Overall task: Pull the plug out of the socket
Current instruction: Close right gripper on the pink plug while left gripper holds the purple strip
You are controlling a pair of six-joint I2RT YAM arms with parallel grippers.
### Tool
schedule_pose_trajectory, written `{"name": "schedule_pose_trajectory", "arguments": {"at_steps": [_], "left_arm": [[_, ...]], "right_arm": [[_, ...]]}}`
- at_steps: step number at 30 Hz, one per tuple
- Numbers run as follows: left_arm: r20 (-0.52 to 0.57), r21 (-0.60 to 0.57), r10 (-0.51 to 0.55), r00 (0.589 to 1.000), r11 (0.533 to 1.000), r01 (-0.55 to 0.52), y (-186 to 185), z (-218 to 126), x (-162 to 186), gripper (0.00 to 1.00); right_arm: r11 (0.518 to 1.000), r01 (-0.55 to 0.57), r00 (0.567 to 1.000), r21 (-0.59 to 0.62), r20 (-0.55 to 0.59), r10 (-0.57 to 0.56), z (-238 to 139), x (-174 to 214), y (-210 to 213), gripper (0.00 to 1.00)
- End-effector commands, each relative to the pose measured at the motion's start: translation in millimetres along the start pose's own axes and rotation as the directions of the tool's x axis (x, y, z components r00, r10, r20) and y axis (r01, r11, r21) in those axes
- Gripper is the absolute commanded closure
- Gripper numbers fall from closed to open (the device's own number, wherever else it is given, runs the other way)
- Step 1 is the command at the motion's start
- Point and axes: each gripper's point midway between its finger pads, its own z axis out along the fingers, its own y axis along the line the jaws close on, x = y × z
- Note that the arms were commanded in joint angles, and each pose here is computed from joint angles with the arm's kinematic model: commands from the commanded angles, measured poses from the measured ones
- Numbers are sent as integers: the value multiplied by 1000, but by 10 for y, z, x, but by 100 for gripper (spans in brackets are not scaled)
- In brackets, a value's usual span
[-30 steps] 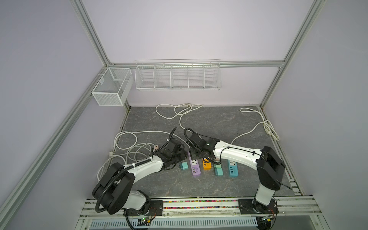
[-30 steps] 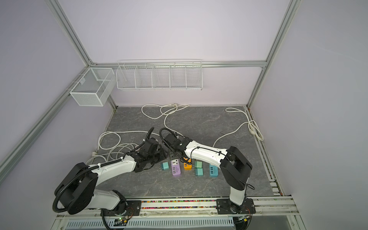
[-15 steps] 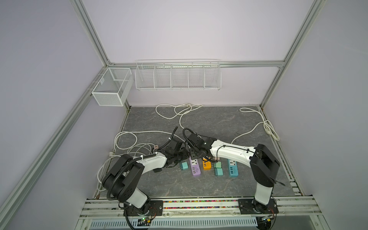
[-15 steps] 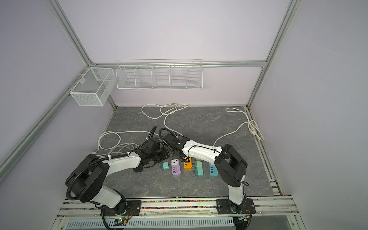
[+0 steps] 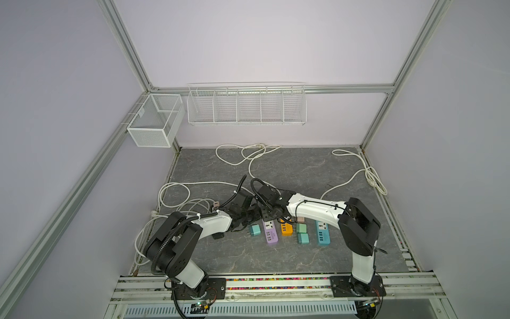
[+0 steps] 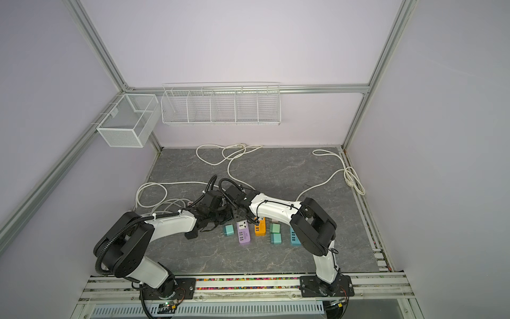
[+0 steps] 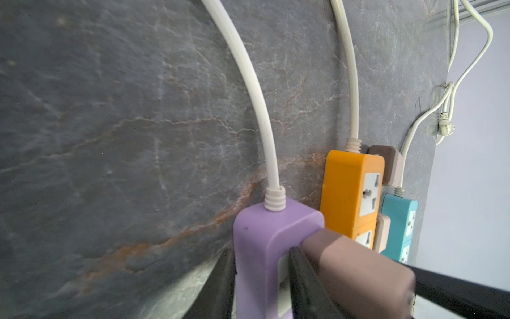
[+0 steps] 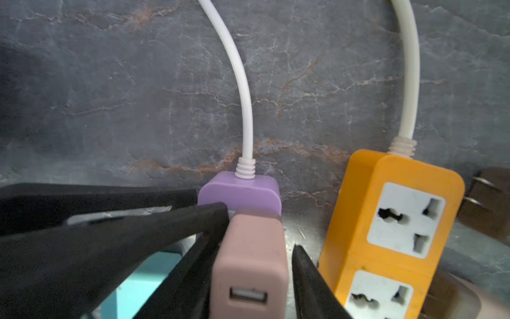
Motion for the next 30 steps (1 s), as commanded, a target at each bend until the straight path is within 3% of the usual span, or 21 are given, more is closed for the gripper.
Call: {"name": "schedule_pose_trajectory", "arguments": {"at_steps": [1,14,22,30], "left_arm": [[-23,-45,-16,1000,999,15,173,66,82,67],[-20,-91,-18,1000,996,16,315,44,198,72],[-40,-106,-37,999,994,33,387,101,271,73],[-41,-108,-71,997,992,66,460,114,327,74]], "right_arm": [[1000,10,1000,-13,-15,-10,100,-2,39,60],[999,14,1000,-38,-15,-15,26,-32,47,71],[1000,14,1000,8,8,-14,-58,-104,-77,76],[999,14,1000,-41,-13,-15,-37,-55,90,80]]}}
